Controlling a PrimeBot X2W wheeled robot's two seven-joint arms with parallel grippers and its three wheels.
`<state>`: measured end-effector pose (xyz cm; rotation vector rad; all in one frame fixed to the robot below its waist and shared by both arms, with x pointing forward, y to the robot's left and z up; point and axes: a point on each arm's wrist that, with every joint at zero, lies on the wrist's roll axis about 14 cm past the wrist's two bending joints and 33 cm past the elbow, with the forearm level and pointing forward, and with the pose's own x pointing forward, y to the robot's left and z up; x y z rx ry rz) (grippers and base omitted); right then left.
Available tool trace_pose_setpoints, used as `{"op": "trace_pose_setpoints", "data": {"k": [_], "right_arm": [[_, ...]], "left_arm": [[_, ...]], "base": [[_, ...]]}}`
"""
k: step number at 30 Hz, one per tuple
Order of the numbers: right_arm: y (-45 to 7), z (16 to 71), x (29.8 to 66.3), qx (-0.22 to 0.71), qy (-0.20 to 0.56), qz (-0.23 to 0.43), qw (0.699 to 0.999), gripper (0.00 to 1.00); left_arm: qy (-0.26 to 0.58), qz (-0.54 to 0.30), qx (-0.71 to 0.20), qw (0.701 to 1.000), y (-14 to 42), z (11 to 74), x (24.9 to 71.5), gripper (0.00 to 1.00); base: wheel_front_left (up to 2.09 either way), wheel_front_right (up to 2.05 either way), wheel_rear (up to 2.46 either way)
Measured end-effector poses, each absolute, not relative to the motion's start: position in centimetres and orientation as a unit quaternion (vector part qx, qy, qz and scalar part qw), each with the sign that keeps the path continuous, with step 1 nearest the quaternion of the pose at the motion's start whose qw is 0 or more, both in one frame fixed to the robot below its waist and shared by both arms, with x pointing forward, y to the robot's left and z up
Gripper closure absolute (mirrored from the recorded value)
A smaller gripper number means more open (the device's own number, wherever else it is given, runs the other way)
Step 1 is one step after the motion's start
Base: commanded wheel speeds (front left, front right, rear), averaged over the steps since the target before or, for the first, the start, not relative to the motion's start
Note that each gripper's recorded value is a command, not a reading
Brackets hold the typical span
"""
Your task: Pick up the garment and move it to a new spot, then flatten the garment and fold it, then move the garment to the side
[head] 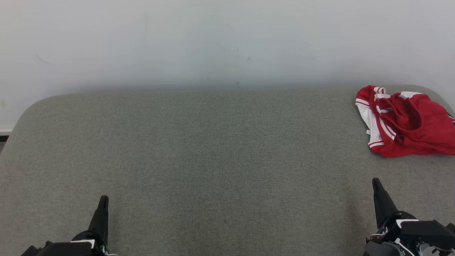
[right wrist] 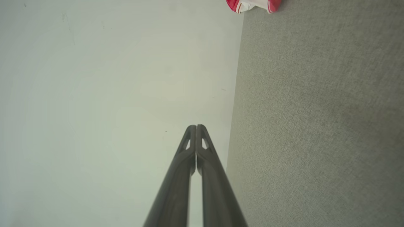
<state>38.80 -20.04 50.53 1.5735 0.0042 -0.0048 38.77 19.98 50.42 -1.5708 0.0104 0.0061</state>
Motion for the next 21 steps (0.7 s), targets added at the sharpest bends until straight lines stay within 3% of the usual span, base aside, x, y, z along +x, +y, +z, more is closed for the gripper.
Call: {"op": "trace_pose_setpoints", "data": {"k": [21], "right_arm": [[-20.04,50.55,38.8,0.708,0.002,-0.002,0.706,1.0]], "left_arm": [[0.005,0.003,-0.707,0.707,19.97,50.44,38.78,1.0]], "base": [[0.0,0.0,0.0]]}}
